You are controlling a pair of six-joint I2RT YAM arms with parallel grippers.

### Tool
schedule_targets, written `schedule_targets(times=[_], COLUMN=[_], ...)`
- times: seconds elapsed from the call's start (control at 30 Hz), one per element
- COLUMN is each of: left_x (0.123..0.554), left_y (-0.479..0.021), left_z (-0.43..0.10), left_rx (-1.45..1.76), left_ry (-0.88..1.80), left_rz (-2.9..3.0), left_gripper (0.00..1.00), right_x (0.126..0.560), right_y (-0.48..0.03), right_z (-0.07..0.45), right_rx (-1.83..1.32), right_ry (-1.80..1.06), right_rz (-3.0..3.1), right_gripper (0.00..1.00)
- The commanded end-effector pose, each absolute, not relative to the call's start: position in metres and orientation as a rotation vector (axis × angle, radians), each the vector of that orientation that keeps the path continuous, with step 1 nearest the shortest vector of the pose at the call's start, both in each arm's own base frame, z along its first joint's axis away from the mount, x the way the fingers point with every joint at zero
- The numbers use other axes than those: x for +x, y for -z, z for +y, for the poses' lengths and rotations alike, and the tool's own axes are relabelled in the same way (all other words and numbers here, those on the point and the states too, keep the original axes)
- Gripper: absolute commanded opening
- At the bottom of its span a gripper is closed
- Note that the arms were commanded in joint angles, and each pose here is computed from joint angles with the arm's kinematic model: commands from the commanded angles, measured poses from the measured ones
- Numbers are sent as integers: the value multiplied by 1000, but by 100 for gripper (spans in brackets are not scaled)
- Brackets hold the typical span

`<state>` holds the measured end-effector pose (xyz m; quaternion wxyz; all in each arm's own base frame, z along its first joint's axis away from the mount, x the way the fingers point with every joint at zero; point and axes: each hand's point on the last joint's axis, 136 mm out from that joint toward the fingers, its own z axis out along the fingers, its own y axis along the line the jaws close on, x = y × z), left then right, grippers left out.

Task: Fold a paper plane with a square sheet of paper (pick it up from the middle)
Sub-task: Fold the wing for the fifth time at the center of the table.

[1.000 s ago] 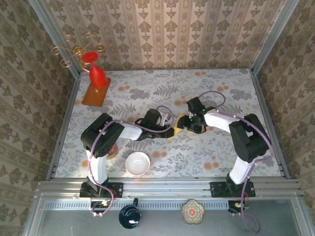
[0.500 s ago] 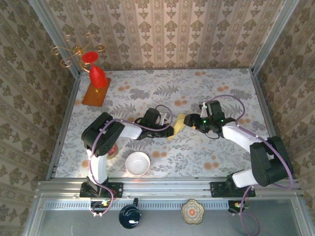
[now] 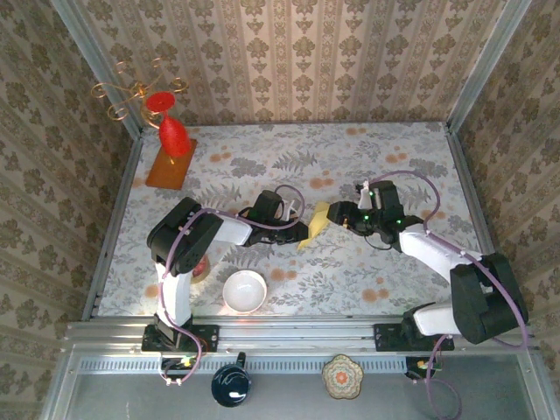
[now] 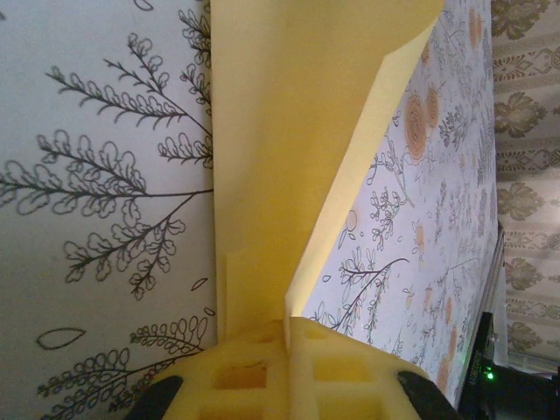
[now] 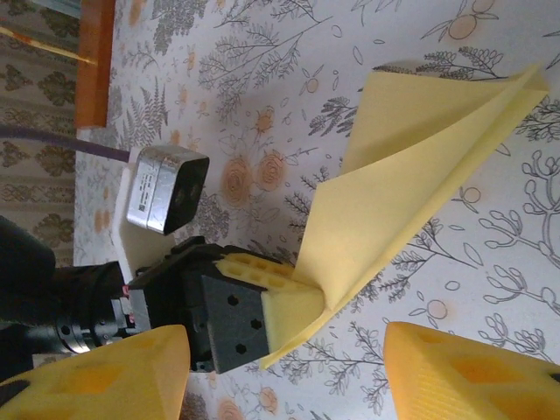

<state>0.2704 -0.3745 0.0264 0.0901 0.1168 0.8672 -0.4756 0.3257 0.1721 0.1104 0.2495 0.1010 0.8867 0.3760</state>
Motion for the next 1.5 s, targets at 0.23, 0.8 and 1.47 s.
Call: schedule_targets(times=[0.23,0.8,1.47], left_x=[258,257,255], left_y=[25,18,19], left_z=[-353,-353,-351], left_rx=[239,221,169], left_ry=[1193,1187,1164], left_rz=[2761,2785,2847], left_gripper=[7,8,9], right_x=[333,353,361], right_y=[-97,-66,-47], right_z=[200,219,223], right_rx=[264,191,144], right_ry=[-1238,-1189,-1156], right_rz=[2432,2548,2616], right_gripper=[41,30,29])
